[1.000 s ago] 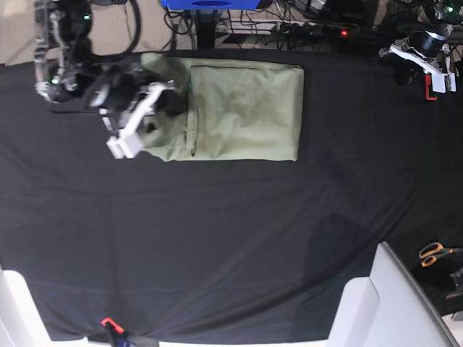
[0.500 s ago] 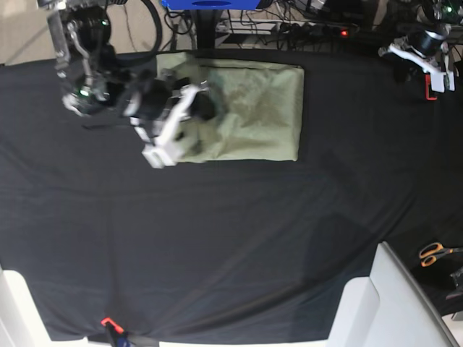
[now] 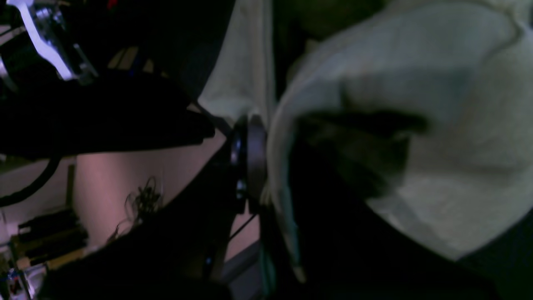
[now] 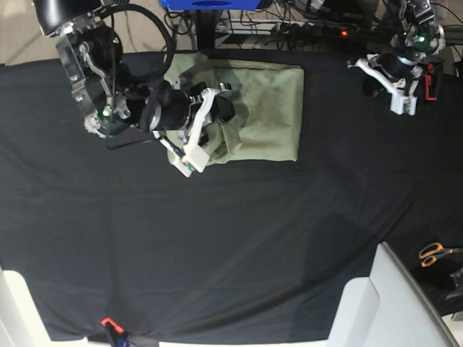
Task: Fold the T-shirt properly
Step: 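Fold the shirt's end over the bundle with the right gripper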
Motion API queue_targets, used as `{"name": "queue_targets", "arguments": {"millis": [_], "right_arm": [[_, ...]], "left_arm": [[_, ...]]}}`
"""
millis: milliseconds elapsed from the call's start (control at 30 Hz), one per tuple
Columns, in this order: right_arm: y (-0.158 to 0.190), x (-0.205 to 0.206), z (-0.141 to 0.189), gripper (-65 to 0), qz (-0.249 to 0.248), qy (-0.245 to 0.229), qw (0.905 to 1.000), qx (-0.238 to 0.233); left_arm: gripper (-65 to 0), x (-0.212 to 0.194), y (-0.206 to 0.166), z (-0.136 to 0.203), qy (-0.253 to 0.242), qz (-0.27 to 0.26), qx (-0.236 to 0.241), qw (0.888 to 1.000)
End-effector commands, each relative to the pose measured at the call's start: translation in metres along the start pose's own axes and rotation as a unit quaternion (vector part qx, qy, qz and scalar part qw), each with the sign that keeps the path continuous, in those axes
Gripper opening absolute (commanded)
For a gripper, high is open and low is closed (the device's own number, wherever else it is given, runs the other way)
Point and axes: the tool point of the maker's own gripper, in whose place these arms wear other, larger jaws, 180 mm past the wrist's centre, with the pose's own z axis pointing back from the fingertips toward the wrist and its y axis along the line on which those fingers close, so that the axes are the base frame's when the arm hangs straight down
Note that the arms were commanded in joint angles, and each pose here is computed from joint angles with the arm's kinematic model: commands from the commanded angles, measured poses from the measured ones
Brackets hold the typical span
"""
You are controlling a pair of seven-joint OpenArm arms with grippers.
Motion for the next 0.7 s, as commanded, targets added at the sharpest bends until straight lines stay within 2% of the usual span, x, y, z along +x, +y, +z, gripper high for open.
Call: {"name": "queue_targets", "arguments": {"millis": [0,133,400,600,667], "right_arm": [[0.010,0.015,0.000,-64.2,0.012,-0.016,0.9997,0.016],[0.011,0.016,-0.005,-64.2,0.022,-0.005,0.9996,0.020],[0.021,0.021,-0.012,-64.2,0.050,0.006,0.9983,0.028],[0.023,0.023,-0.012,-64.2,0.056,0.006,0.9979,0.032],[0.030,0.021,-0.015,-64.2,0.071,0.013,0.9965,0.040]], "left_arm": [[-65.0,0.016,-0.006,-0.001,-0.025,-0.006,-0.011,1.000],[-65.0,0.028,-0.030,-0.014,-0.034,-0.007,-0.033,0.999],[-65.0,0.022,-0.078,-0.033,-0.012,-0.018,-0.064,0.998],[-65.0,0.019,-0.094,-0.036,-0.008,-0.027,-0.083,0.996],[-65.0,0.019,-0.094,-0.036,-0.008,-0.027,-0.083,0.996]]}}
